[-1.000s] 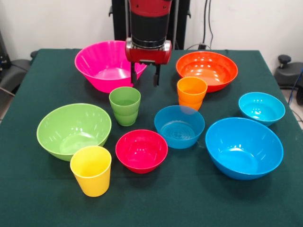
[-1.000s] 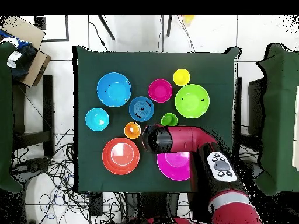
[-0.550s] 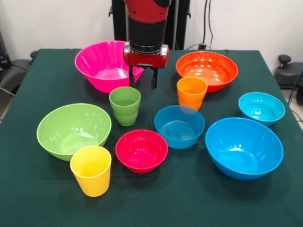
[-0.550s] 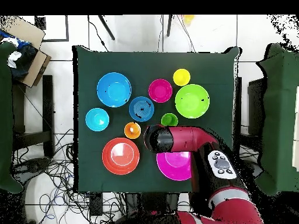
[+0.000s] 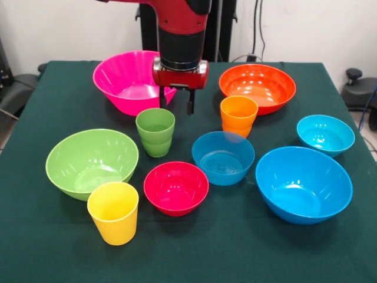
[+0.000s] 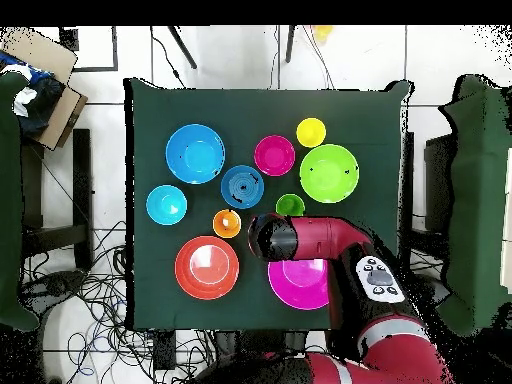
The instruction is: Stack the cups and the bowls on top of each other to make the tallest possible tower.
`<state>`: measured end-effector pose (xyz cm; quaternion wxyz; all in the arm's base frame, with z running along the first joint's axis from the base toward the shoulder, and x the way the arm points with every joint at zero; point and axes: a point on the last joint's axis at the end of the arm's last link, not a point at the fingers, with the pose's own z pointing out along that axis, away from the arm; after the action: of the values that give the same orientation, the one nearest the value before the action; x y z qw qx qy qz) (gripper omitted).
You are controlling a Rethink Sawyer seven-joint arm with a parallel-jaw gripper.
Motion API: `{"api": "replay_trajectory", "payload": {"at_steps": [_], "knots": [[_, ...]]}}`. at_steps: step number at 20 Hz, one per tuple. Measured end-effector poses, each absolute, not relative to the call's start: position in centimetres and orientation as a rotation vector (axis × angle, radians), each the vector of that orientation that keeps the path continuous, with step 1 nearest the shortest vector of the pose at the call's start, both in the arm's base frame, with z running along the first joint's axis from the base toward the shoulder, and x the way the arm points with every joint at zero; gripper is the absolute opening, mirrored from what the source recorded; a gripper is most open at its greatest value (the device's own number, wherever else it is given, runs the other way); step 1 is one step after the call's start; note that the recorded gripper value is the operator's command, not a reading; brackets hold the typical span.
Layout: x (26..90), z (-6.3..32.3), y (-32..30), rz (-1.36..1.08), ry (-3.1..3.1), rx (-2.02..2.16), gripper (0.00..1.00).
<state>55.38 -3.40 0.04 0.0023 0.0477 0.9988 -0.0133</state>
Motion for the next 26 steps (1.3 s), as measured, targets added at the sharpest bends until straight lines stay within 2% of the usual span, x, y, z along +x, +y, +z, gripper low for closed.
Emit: {"api": "replay_trajectory", "payload": {"at_steps": [8,17,26], "knots": [[55.2,-0.8,-5.3,-0.029,3.125,0.195,1.00],[54.5,-0.9,-10.6,-0.046,3.108,0.273,1.00],[55.7,1.1,-11.3,-0.072,3.073,0.269,1.00]]}}
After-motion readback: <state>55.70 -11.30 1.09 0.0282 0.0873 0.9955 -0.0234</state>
